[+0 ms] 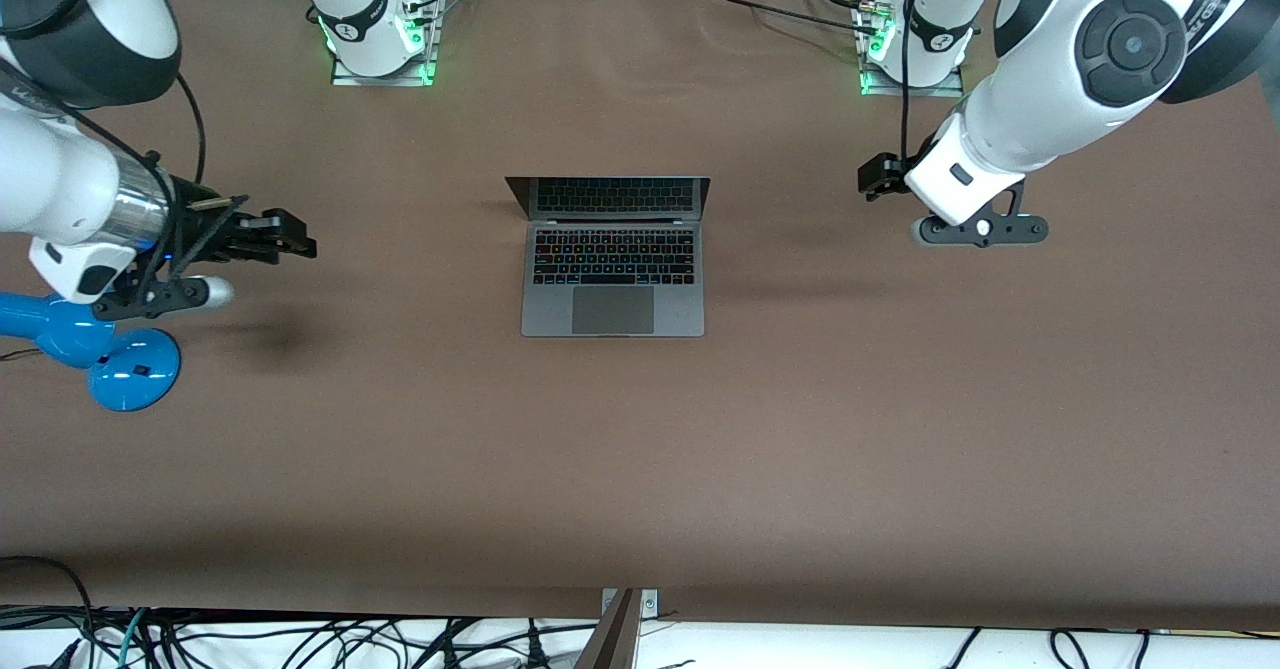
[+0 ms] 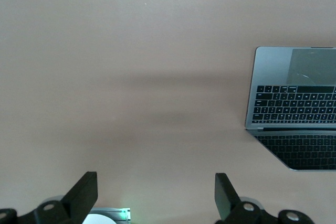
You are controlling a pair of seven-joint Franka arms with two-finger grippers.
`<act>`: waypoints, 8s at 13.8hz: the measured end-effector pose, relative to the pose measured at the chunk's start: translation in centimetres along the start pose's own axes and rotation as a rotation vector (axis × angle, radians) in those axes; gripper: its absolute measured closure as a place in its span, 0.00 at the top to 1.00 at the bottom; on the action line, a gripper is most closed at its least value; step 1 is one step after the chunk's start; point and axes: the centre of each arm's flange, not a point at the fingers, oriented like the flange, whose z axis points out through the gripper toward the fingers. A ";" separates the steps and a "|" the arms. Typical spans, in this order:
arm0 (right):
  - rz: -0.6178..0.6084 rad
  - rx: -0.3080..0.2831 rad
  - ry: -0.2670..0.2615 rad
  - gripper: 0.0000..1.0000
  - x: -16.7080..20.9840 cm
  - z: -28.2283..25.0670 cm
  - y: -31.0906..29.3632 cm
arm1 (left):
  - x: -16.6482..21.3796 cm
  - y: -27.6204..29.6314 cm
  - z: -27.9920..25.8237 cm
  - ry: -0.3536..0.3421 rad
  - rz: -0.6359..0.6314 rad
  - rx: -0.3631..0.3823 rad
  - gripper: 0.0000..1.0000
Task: Close laptop with both arms from behind
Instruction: 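Move both grippers toward the raised laptop screen's back edge, then lower both grippers behind the screen and press it toward the keyboard, then push the screen further down with both grippers toward the keyboard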
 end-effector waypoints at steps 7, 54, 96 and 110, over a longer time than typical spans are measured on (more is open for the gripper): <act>-0.114 -0.059 -0.147 0.01 -2.7 6.2 -13.2 | -2.1 5.9 1.6 -0.057 -0.147 -0.026 0.20; 0.052 -0.112 -0.584 0.01 -3.4 23.9 -18.3 | -2.8 21.4 20.1 -0.308 -0.333 -0.030 0.01; 0.073 -0.112 -0.391 0.01 0.5 26.3 -17.2 | 3.3 20.7 21.6 -0.272 -0.386 -0.084 0.01; 0.021 -0.110 -0.303 0.01 2.6 28.1 -16.4 | 5.6 21.8 23.6 -0.204 -0.377 -0.109 0.01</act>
